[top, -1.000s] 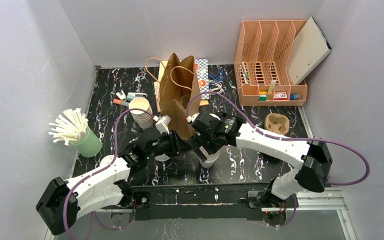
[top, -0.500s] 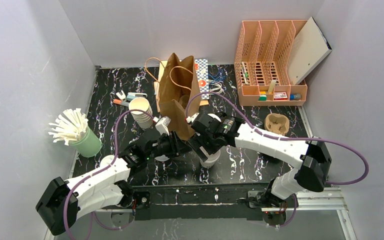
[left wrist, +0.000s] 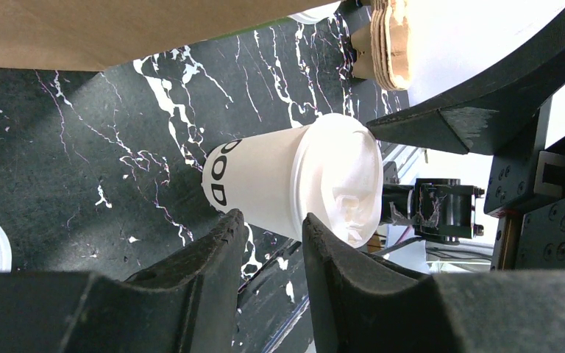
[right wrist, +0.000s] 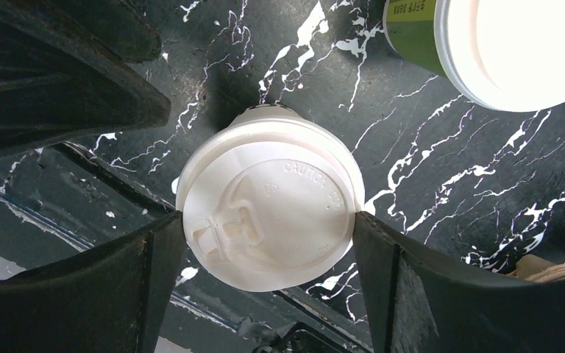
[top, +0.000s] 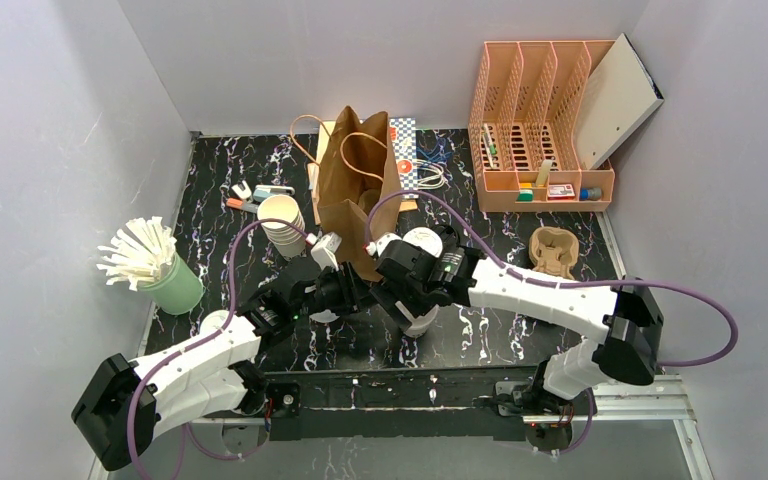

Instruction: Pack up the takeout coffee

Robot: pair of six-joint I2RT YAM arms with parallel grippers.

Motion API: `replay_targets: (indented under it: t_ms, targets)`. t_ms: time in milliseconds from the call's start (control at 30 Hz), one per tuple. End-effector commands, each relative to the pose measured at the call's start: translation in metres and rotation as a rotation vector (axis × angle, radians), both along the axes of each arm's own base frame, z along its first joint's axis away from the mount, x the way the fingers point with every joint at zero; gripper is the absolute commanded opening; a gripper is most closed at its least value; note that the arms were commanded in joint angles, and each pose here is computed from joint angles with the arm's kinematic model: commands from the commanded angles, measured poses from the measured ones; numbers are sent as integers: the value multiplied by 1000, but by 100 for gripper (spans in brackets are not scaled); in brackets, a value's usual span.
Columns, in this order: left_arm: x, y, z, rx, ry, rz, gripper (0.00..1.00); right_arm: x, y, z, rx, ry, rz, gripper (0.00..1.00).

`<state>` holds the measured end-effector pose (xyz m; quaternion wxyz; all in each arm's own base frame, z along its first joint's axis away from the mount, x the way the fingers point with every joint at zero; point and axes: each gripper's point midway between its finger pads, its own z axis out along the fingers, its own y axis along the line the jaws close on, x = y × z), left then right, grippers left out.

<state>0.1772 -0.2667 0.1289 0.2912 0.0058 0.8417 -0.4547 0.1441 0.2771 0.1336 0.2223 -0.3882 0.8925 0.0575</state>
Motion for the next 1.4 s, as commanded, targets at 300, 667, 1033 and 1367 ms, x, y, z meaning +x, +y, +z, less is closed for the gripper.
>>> replay_targets:
  t_ms: [300,667,1033,1367]
  targets:
    - [-5,2,-2,-2,-6,-12,34,-43,-17,-45,-66,199,4,94]
    - [-8,1,-1,-19,2,-20,34,-49,-23,-54,-102,234,8,94]
    - [-8,1,-4,-15,9,-24,34,-34,-34,-48,-174,153,-35,92]
    - [-9,1,-7,-17,16,-24,34,-32,-46,-58,-220,126,-54,92]
